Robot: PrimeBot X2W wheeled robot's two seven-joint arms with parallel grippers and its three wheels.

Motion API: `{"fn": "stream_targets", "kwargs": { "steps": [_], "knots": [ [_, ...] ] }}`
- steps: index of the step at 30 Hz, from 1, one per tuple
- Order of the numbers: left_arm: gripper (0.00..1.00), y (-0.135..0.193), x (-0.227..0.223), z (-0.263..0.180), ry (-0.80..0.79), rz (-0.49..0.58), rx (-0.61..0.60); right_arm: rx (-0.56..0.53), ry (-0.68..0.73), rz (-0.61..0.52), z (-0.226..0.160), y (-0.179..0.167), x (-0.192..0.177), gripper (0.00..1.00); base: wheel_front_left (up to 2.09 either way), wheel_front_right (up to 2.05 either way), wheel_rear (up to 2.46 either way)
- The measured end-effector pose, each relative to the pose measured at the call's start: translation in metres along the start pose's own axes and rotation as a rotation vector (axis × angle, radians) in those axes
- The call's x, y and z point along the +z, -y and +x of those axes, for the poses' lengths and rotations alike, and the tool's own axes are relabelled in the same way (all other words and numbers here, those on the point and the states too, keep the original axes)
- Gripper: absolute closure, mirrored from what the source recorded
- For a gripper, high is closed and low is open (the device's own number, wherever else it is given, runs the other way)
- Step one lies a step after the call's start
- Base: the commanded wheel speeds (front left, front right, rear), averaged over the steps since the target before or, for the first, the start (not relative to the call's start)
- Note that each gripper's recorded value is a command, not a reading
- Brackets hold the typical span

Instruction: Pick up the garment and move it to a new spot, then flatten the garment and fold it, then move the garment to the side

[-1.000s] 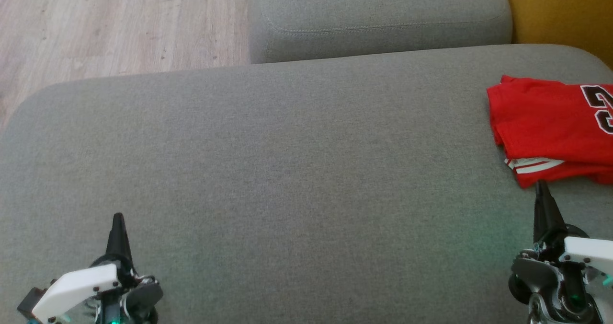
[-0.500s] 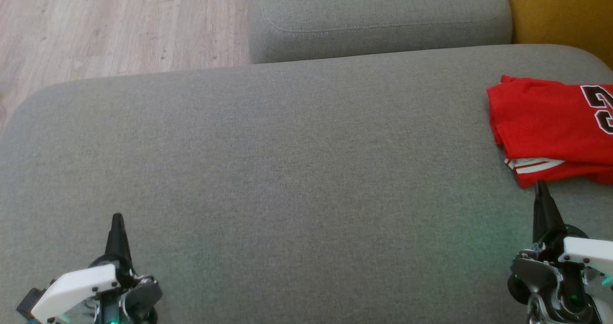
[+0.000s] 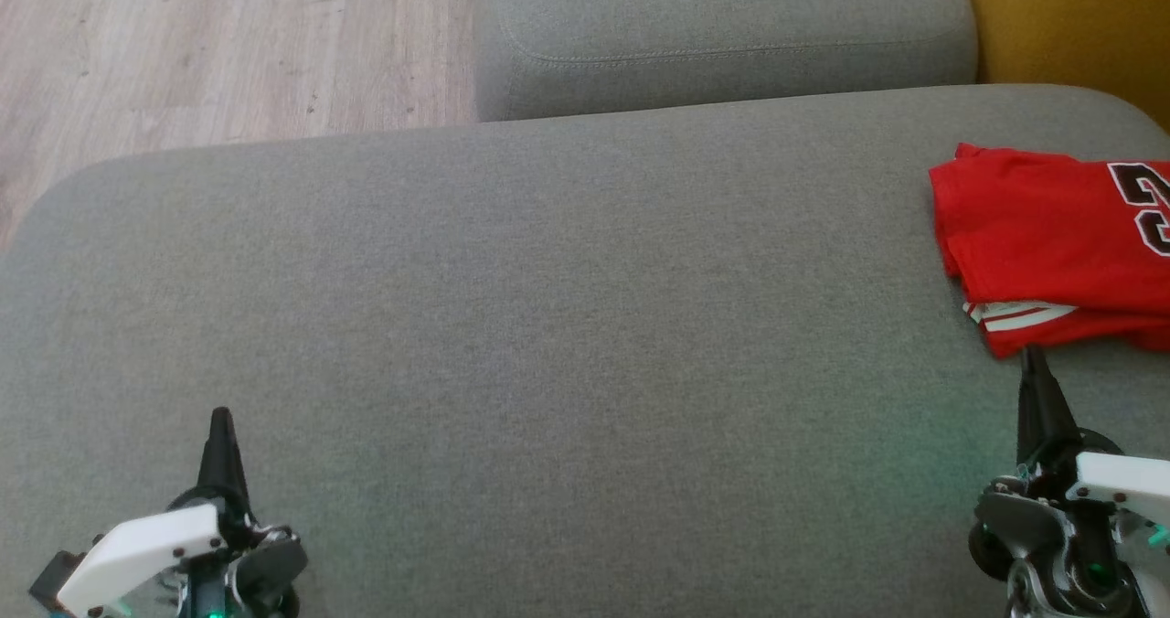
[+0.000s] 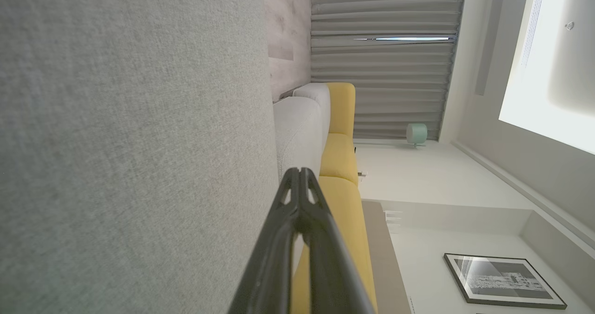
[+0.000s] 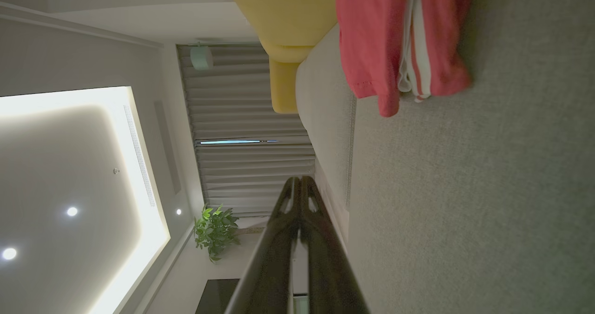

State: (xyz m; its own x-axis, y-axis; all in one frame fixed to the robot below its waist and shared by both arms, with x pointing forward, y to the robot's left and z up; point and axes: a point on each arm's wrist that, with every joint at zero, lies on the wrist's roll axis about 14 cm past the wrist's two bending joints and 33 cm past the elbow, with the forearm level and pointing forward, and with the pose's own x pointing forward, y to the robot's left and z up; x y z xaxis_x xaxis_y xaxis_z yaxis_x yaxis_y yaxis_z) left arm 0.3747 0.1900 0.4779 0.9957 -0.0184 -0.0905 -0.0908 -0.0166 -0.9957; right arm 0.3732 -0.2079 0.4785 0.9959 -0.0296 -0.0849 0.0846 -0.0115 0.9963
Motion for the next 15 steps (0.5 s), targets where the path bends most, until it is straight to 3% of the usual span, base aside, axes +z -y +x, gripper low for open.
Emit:
{"fn": "stream_targets", "kwargs": {
  "steps": [15],
  "knots": [
    [1.00,0.0000,-0.0008,0.0000,-0.006,0.001,0.000,0.000,0.000,0.003,-0.0001,0.0002,-0.0003,1.00,0.00,0.00,0.00]
  ]
}}
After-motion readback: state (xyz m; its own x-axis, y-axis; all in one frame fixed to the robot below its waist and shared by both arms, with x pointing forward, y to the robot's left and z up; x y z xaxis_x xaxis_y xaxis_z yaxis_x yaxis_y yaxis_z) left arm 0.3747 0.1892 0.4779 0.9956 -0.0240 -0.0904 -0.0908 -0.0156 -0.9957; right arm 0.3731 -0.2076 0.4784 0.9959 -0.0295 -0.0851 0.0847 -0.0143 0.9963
